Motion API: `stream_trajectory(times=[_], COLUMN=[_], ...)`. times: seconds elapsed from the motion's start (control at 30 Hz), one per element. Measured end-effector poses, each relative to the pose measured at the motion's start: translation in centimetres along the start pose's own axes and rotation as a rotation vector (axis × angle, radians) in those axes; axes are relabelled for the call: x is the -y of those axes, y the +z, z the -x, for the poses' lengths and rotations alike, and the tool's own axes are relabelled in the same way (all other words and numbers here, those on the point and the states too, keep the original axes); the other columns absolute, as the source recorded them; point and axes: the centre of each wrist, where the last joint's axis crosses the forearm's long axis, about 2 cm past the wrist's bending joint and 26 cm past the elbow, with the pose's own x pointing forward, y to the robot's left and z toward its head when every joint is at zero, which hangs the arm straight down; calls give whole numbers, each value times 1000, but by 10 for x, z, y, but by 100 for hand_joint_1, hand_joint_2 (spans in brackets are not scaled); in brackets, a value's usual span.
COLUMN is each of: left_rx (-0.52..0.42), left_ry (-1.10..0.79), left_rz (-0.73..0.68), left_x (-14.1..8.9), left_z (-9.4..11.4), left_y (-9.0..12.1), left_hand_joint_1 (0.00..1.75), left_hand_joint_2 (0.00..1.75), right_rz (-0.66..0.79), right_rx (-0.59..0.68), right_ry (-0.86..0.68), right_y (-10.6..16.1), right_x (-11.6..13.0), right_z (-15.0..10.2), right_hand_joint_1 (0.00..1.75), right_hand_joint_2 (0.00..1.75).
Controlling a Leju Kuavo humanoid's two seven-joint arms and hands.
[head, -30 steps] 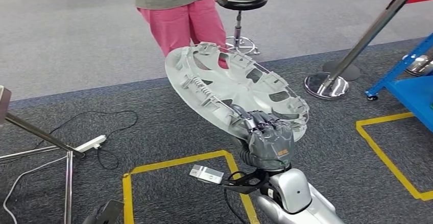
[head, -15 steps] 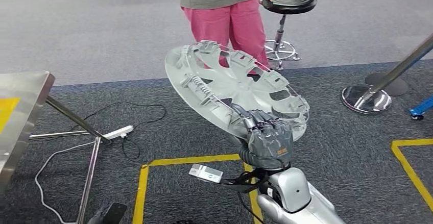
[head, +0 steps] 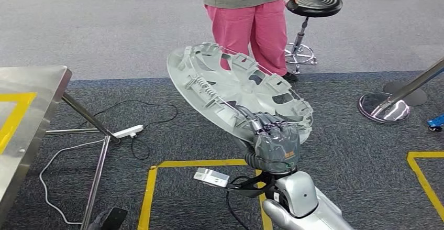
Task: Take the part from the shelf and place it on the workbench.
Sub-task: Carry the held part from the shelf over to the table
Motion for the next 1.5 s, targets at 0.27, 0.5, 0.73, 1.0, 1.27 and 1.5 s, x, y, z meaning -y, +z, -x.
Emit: stream_trajectory(times=[0.27,0.5,0.73,1.0,1.27,1.5], left_rx=[0,-1,-2,-11,-19,-18], left_ry=[0,1,11,43,46,39], left_rz=[1,2,3,11,8,10], left_x=[0,0,0,0,-1,-1], left_z=[0,0,1,2,2,2], left_y=[0,0,0,1,1,1], left_hand_joint_1=[0,0,0,0,0,0], left_hand_joint_2=[0,0,0,0,0,0], right_rz=[0,-1,-1,-1,-3,0], right_rx=[1,1,3,3,2,3], right_ry=[-1,-1,0,-1,-6,-7], right_y=[0,0,0,0,0,-1], right_x=[0,0,0,0,0,0], right_z=[0,-1,-1,-1,-2,-1], right_hand_joint_1=[175,175,175,175,175,175], right_hand_joint_2=[175,175,175,175,175,175])
